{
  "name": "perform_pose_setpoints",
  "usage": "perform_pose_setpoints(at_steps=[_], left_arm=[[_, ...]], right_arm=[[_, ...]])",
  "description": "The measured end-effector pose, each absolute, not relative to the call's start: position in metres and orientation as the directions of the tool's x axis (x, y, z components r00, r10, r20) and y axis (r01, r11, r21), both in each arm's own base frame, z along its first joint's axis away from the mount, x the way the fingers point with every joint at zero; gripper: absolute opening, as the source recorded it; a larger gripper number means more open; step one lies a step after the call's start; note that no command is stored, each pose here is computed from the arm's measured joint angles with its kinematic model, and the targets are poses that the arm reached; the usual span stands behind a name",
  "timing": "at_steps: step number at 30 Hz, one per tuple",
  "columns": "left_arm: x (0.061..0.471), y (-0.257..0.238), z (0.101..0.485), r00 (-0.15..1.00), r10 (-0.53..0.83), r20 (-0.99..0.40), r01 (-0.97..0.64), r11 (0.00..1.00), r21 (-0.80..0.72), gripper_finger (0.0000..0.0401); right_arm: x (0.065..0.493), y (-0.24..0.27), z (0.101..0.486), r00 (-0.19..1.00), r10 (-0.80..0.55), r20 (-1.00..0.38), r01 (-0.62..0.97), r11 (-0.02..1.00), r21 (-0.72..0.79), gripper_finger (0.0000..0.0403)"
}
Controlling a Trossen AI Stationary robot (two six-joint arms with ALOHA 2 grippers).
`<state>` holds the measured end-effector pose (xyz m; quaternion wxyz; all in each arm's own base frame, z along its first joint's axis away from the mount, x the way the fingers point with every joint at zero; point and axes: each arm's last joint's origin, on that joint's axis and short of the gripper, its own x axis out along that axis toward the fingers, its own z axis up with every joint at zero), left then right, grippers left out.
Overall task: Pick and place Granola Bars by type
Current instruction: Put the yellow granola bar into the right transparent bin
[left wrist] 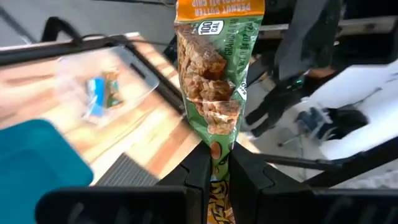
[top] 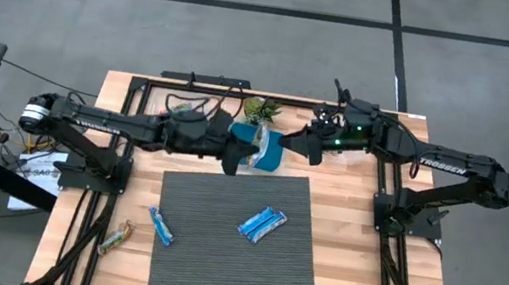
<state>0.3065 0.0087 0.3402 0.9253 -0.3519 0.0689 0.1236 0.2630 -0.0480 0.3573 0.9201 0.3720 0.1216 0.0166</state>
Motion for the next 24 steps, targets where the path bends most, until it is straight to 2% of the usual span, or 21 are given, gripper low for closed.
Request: perform_pose_setpoints(at_steps=[7,11,16,24], left_arm=[[0.308,0.022,0.349,0.986,0.114,-0.126,-0.169,0.738,-0.653,0.0032],[0.308,0.023,0.351,0.989,0.112,-0.099,-0.15,0.746,-0.649,0.0032],[0.308,0.027,0.353,0.993,0.082,-0.088,-0.119,0.747,-0.654,0.0032],[0.307,0.029,0.353,0.994,0.079,-0.082,-0.113,0.746,-0.656,0.0032]], right_arm=[[0.264,-0.05,0.367,0.986,0.118,-0.117,-0.009,0.74,0.673,0.0127],[0.269,-0.055,0.364,0.988,0.104,-0.115,0.002,0.736,0.677,0.0127],[0.287,-0.057,0.358,0.982,0.161,-0.101,-0.049,0.728,0.684,0.0127],[0.308,-0.059,0.359,0.98,0.177,-0.088,-0.073,0.739,0.669,0.0124]])
